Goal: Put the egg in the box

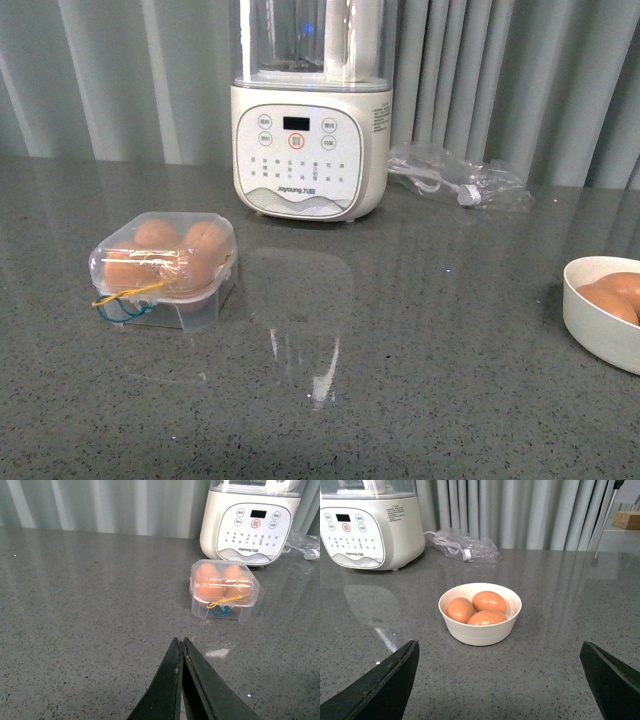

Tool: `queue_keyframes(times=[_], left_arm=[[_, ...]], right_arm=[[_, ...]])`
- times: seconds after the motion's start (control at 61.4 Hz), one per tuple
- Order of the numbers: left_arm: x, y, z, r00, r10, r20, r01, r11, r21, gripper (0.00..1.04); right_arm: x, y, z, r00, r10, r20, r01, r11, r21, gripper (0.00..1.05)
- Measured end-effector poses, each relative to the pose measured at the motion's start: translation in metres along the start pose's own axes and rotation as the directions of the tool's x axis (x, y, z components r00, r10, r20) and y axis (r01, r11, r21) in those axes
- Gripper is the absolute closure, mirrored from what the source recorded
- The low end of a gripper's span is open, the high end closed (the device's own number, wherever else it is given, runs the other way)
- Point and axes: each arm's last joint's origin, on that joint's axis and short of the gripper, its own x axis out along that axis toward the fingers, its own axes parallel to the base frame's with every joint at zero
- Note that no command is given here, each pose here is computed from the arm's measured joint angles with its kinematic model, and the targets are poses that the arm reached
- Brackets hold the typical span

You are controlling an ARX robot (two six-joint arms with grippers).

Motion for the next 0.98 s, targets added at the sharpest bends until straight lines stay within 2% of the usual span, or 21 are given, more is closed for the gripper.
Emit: queue_keyframes(times=[0.065, 0.114, 0.244, 0.326, 0.424, 0.538, 0.978], left_arm=[[0.0, 0.0, 0.0, 1.0, 0.0, 0.0, 0.0, 1.0, -0.001, 1.0], [0.0, 0.0, 0.0, 1.0, 0.0, 0.0, 0.0, 1.0, 0.0, 0.88], [0.0, 0.0, 0.0, 1.0, 0.0, 0.0, 0.0, 1.0, 0.0, 0.67], [0.0, 0.0, 0.0, 1.0, 0.0, 0.0, 0.0, 1.0, 0.0, 0.46], [0.0, 0.0, 0.0, 1.0, 0.0, 0.0, 0.0, 1.0, 0.0, 0.26], [0.0, 0.0, 0.0, 1.0, 0.0, 0.0, 0.0, 1.0, 0.0, 0.07], [0.0, 0.0, 0.0, 1.0, 0.0, 0.0, 0.0, 1.0, 0.0, 0.07]], right_arm=[[0.0, 0.0, 0.0, 1.0, 0.0, 0.0, 0.0, 1.0, 0.0, 0.07], [0.0, 0.0, 0.0, 1.0, 0.0, 0.0, 0.0, 1.0, 0.0, 0.07], [0.0, 0.0, 0.0, 1.0, 0.0, 0.0, 0.0, 1.0, 0.0, 0.07], [0.0, 0.0, 0.0, 1.0, 0.0, 0.0, 0.0, 1.0, 0.0, 0.07], [0.0, 0.0, 0.0, 1.0, 0.0, 0.0, 0.0, 1.0, 0.0, 0.07], [0.0, 0.0, 0.0, 1.0, 0.0, 0.0, 0.0, 1.0, 0.0, 0.07], [0.0, 0.0, 0.0, 1.0, 0.0, 0.0, 0.0, 1.0, 0.0, 0.07]])
